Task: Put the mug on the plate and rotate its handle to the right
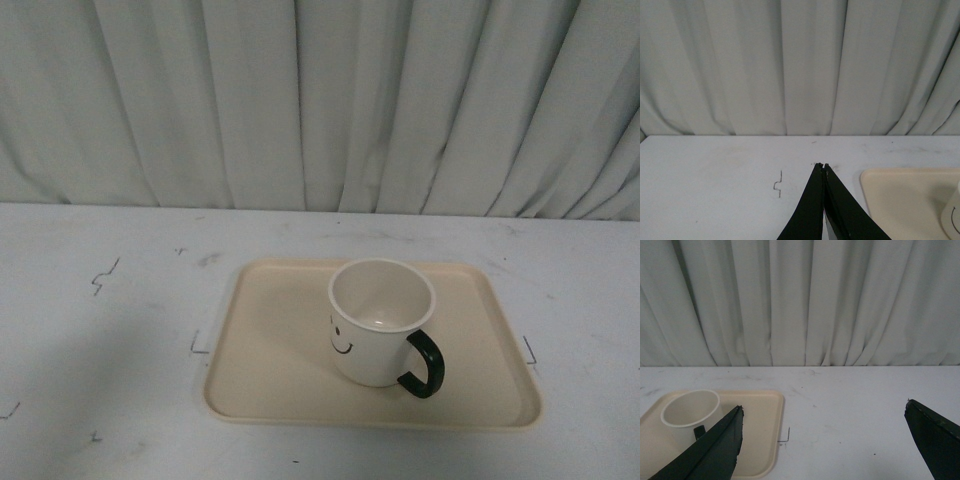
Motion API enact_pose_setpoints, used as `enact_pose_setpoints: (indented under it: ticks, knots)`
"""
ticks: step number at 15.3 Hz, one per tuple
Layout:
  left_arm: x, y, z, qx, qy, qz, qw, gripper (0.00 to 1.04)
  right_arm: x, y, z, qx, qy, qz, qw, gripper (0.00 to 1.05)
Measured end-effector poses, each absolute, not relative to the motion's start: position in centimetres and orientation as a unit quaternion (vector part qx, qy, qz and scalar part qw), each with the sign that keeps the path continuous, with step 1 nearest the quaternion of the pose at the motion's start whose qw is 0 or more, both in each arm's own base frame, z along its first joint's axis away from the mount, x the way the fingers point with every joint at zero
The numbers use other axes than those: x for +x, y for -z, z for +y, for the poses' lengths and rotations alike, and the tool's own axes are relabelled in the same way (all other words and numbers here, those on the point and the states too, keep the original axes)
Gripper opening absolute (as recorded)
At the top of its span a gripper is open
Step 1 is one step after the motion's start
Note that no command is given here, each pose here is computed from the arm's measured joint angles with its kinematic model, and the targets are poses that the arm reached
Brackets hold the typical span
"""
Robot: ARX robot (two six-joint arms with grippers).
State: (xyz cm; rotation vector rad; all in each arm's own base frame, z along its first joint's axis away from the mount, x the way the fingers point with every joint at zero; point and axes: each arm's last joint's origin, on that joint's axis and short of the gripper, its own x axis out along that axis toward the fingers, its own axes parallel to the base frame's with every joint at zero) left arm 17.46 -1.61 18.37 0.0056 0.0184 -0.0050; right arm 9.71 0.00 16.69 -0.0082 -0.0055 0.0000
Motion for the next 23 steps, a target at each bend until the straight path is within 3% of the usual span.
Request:
enact_pose_setpoints:
  ticks: [8, 23]
  knots:
    - [13.8, -16.2, 0.0, 0.001, 0.0, 0.016, 1.0, 0.02, 9.7, -16.7, 0.0, -0.004, 0.0, -0.003, 1.0, 0.98]
    - [10.9, -16.9, 0.0, 0.001, 0.0, -0.003, 1.0, 0.02, 9.7, -16.7, 0.0, -0.004, 0.0, -0.003, 1.0, 0.98]
